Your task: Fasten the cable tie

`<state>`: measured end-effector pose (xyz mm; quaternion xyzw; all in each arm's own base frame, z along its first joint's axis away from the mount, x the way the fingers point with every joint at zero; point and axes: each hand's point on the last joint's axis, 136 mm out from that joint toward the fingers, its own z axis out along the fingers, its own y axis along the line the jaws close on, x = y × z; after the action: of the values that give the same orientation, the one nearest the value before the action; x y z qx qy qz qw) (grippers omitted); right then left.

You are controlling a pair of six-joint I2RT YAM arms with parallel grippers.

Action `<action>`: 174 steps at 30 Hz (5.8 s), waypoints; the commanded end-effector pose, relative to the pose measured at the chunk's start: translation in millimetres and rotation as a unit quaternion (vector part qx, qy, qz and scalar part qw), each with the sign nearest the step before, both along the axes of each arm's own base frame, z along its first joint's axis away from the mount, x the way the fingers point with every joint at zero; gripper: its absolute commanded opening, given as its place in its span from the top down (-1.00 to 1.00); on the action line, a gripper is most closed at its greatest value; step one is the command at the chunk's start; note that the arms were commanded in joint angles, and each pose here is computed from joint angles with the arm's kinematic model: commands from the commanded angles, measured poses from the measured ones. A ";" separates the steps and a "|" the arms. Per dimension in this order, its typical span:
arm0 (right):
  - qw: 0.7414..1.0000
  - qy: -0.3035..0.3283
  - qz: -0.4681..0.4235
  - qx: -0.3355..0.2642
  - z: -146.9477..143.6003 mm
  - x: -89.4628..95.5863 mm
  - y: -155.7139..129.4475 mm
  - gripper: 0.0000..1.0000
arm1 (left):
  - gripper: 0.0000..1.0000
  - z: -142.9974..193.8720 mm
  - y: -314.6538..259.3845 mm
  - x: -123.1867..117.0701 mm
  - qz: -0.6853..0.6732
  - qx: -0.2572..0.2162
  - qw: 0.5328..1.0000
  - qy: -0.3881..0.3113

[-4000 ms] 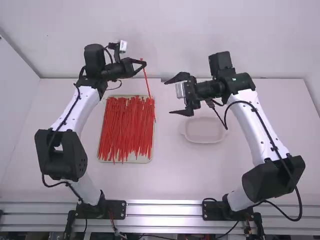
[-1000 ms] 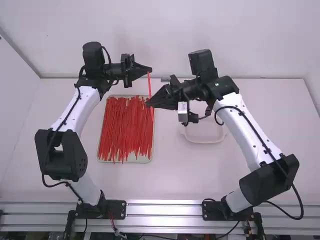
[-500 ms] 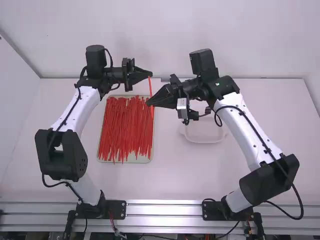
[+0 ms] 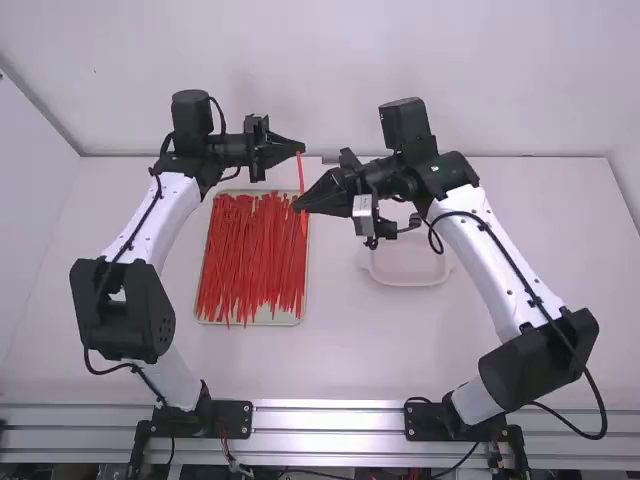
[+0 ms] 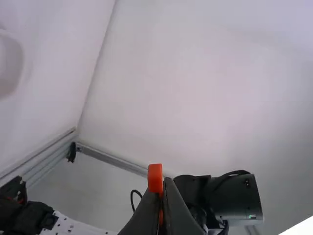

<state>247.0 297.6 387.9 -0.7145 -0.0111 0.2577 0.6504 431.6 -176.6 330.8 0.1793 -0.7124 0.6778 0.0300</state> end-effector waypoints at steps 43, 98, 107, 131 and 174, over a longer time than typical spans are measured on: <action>0.817 0.541 -0.071 -0.186 31.9 43.8 8.7 1.00 | 0.96 21.1 2.0 13.3 -0.037 0.172 0.598 -0.782; 0.525 0.804 -0.191 -0.202 -74.3 94.8 7.9 1.00 | 0.96 17.5 14.3 17.1 -0.052 0.221 0.335 -0.914; 0.524 0.807 -0.208 -0.176 -70.8 107.2 7.5 1.00 | 0.96 31.2 12.6 12.5 -0.044 0.202 0.301 -0.931; 0.523 0.809 -0.230 -0.141 -67.0 126.0 -2.8 1.00 | 0.96 48.6 -20.3 14.2 -0.025 0.209 0.253 -0.944; 0.547 0.799 -0.195 -0.154 -55.1 119.2 -8.9 1.00 | 0.96 51.2 -16.9 -2.3 -0.036 0.164 0.217 -0.962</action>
<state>368.4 289.2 329.2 -0.2860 0.6941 0.5873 0.3024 432.4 -191.9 374.4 -0.6259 -0.3206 0.2026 -0.6815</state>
